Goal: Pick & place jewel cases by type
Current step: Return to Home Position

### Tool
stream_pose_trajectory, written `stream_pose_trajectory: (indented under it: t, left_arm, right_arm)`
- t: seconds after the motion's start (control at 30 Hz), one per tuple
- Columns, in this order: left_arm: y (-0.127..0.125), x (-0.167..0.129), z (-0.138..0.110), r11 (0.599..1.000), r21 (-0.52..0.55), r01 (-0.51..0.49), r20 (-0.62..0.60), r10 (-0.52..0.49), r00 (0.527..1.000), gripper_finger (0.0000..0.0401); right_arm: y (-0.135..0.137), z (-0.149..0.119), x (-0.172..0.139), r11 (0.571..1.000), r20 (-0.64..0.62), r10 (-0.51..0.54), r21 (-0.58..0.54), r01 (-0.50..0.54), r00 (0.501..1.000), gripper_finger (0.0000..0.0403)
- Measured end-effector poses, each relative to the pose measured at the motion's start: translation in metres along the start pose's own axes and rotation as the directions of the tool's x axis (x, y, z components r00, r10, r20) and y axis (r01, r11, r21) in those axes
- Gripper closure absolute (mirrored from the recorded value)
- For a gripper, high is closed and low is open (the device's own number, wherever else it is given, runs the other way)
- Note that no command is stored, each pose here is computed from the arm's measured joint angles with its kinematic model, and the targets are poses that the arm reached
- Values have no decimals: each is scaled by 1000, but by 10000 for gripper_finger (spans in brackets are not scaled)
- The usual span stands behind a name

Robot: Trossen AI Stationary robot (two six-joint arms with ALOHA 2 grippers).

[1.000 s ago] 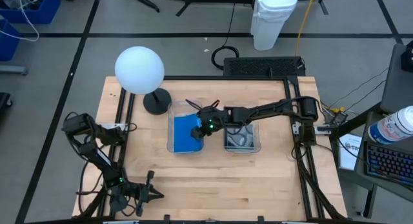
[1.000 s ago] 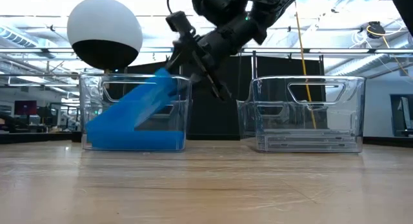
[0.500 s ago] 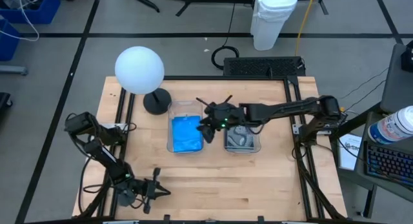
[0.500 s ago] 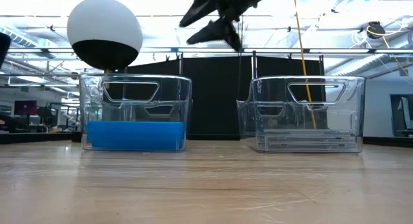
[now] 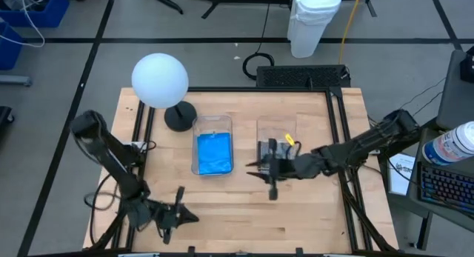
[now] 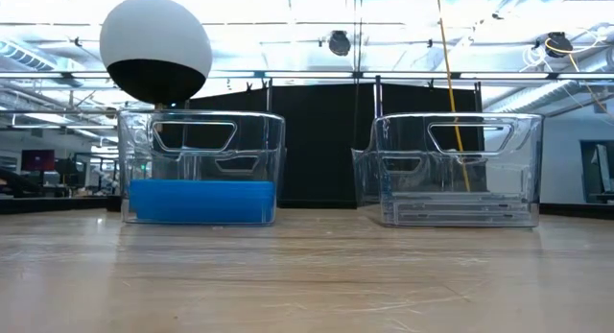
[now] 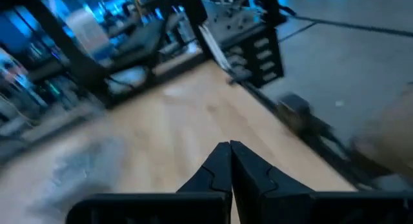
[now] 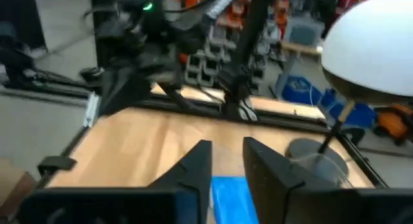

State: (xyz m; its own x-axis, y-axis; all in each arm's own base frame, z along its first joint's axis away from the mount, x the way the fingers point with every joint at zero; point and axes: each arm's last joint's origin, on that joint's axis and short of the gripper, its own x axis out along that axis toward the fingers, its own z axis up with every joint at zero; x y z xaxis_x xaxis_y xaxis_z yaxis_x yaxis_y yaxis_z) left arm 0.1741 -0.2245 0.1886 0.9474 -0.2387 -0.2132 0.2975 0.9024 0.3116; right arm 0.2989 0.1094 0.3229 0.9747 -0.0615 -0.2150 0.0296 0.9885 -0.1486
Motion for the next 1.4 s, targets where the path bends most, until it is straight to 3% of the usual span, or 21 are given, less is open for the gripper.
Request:
stream_pose_trajectory:
  t: [0.2, 0.3, 0.4, 0.57, 0.7, 0.77, 0.83, 0.97, 1.1, 1.27, 1.4]
  left_arm:
    - [54, -29, 68, 983, 186, 2, 18, -5, 1000, 394]
    - [77, -55, 88, 969, 237, -70, 28, 66, 997, 396]
    - [96, -84, 97, 960, 246, -137, 93, 117, 989, 397]
    - [122, -94, 73, 970, 204, -129, 294, 64, 954, 398]
    - [136, -82, 37, 971, 171, -166, 319, 105, 942, 398]
    - [149, -82, 35, 962, 92, -256, 319, 215, 923, 399]
    - [159, -82, 29, 943, 82, -321, 280, 288, 916, 399]
    - [166, -99, 30, 946, 167, -278, 345, 208, 915, 399]
    - [174, -133, 29, 949, 136, -286, 411, 208, 887, 399]
    - [175, -150, 4, 950, 62, -307, 439, 251, 863, 400]
    - [172, -157, -14, 968, -16, -249, 376, 237, 896, 400]
  right_arm:
    - [-4, -42, -33, 998, 138, 15, 61, -24, 990, 372]
    - [-11, -68, -55, 995, 189, 18, 97, -37, 982, 397]
    - [-18, -100, -74, 991, 212, -2, 133, -27, 977, 397]
    - [-36, -144, -93, 980, 326, -40, 198, -27, 944, 402]
    - [-46, -165, -99, 971, 343, -86, 238, 3, 935, 402]
    - [-48, -171, -101, 973, 327, -91, 231, 13, 940, 402]
    - [-49, -173, -104, 976, 335, -88, 217, 14, 938, 402]
    - [-53, -180, -116, 977, 360, -96, 215, 17, 928, 402]
    - [-60, -175, -129, 967, 432, -148, 251, 39, 890, 403]
    - [-68, -183, -130, 965, 324, -210, 221, 143, 922, 403]
    - [-71, -192, -131, 978, 243, -133, 191, 87, 961, 403]
